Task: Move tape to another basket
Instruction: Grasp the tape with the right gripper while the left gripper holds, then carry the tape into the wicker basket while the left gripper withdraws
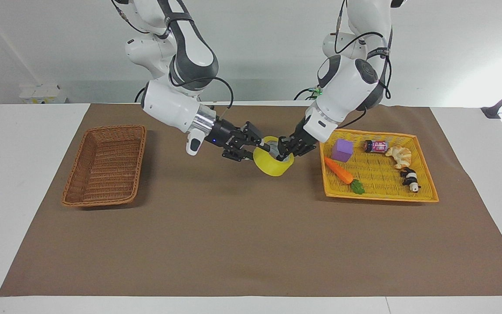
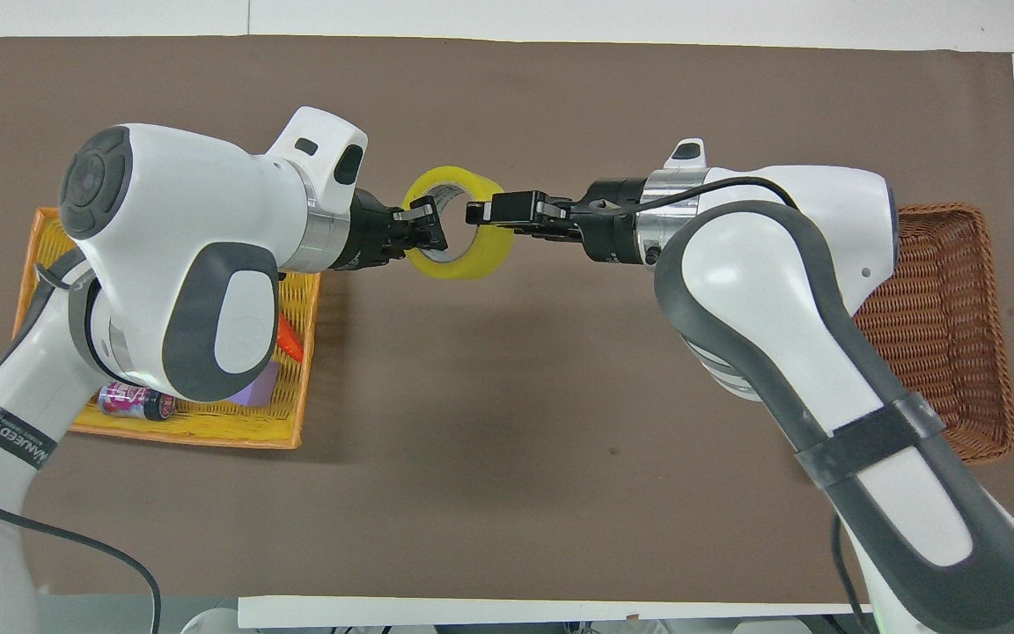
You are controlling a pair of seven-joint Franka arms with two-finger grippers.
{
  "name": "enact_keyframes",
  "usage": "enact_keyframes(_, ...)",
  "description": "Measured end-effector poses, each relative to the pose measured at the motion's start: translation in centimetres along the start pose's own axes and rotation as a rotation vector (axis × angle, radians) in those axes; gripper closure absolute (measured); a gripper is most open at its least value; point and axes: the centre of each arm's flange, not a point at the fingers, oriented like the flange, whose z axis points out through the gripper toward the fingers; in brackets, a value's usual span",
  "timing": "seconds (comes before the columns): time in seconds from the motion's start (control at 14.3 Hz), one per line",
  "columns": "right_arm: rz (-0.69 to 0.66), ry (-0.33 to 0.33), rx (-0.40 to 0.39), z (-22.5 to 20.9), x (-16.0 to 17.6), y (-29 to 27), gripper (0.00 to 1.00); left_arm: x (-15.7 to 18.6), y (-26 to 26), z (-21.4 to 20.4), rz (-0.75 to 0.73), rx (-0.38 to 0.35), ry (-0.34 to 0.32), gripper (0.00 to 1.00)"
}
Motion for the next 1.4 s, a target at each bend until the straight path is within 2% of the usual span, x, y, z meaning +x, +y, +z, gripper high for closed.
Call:
enact_keyframes(0.42, 0.0, 0.0, 0.0, 0.0, 0.0, 0.0, 0.46, 0.0, 0.0, 0.0, -0.002, 0.0, 0.0, 0.78)
enact_keyframes(0.56, 0.003, 0.0, 0.0, 0.0, 0.0, 0.0, 0.46, 0.0, 0.4, -0.4, -0.02, -0.007, 0.007, 0.63)
enact_keyframes(0.84, 0.02, -0.036, 0.02, -1.0, 0.4, 0.8, 0.46, 0.5, 0.7, -4.9, -0.044, -0.027, 0.034, 0.16)
enact_keyframes(0.91, 0.034, -0.055, 0.038, -2.4, 1.1, 1.7, 0.46, 1.1, -0.1, -7.0, -0.06, -0.024, 0.033, 0.03)
enact_keyframes(0.98, 0.046, -0.071, 0.06, -4.6, 1.9, 2.9, 0.46, 1.9, -1.5, -9.2, -0.078, -0.009, 0.038, 0.0)
enact_keyframes(1.05, 0.05, -0.086, 0.082, -7.3, 2.7, 4.6, 0.46, 3.2, -3.4, -11.3, -0.09, 0.033, 0.06, 0.0)
enact_keyframes(1.19, 0.042, -0.134, 0.098, -14.5, 3.7, 9.3, 0.46, 6.4, -9.3, -14.9, -0.094, 0.166, 0.119, 0.0)
enact_keyframes(1.4, 0.069, -0.173, 0.09, -26.5, 2.8, 17.0, 0.46, 9.7, -18.8, -19.0, -0.009, 0.272, 0.094, 0.0)
